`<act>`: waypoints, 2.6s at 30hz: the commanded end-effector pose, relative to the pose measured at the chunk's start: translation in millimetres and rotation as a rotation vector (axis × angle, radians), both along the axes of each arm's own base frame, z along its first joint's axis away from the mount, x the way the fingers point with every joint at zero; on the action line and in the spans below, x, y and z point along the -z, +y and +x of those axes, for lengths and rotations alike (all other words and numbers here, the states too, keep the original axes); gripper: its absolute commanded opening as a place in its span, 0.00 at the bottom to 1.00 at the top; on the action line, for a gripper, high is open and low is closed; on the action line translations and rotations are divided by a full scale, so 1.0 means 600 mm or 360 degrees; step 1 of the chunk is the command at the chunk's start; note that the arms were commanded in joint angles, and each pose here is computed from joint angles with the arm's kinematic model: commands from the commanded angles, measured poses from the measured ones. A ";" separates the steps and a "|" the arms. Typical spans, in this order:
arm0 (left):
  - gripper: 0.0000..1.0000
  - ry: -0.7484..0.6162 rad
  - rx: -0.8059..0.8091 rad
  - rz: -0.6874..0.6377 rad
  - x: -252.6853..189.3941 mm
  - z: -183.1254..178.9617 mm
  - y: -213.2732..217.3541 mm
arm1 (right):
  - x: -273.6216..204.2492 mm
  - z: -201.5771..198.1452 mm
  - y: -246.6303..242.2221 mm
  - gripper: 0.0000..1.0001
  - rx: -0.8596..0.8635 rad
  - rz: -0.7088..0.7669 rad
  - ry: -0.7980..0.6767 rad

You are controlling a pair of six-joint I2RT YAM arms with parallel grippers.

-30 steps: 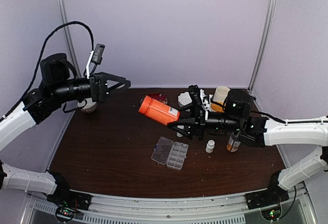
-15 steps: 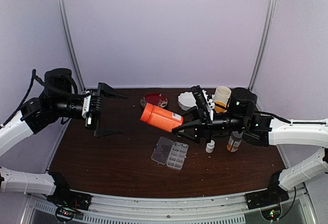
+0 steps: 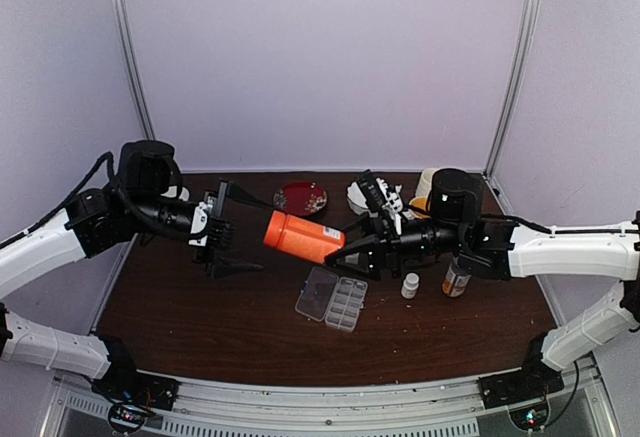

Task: Sort the pills into containers
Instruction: Unscrew the lid of the pill bottle from the pill bottle.

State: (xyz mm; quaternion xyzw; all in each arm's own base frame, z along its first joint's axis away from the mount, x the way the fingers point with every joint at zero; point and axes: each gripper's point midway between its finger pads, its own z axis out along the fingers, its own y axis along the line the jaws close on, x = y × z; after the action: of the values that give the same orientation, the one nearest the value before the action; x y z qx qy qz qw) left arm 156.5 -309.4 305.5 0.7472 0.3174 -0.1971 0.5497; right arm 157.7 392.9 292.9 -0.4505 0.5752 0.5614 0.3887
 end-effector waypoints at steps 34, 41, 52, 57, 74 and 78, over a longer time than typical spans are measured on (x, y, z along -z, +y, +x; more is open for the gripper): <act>0.50 -0.0050 0.0054 -0.0114 -0.046 -0.002 -0.017 | -0.027 -0.006 0.019 0.13 -0.0069 0.0043 -0.0050; 0.13 0.0234 0.0054 -0.0138 -0.064 -0.009 -0.026 | -0.021 -0.009 0.015 0.15 -0.0030 -0.0008 -0.0267; 0.04 0.1160 -0.0248 -0.0231 -0.108 0.008 -0.043 | -0.028 0.030 0.010 0.05 0.0185 -0.0115 -0.0778; 0.02 0.1585 -0.0504 -0.0370 -0.128 0.034 -0.037 | -0.045 0.048 -0.001 0.02 0.0391 -0.0096 -0.0986; 0.28 0.2823 -0.0821 -0.0597 -0.162 0.058 -0.004 | -0.048 0.055 -0.015 0.00 0.0773 -0.0171 -0.1459; 0.96 0.2616 -0.0903 -0.0675 -0.171 0.060 0.021 | -0.056 0.031 -0.019 0.00 0.0707 -0.0009 -0.1329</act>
State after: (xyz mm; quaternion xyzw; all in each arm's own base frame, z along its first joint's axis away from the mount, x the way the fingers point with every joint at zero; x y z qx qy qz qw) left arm 187.2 -321.2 358.8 0.1546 0.7776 -0.5729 0.2080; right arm 183.9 391.2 323.4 -0.5242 0.4554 0.2033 0.6903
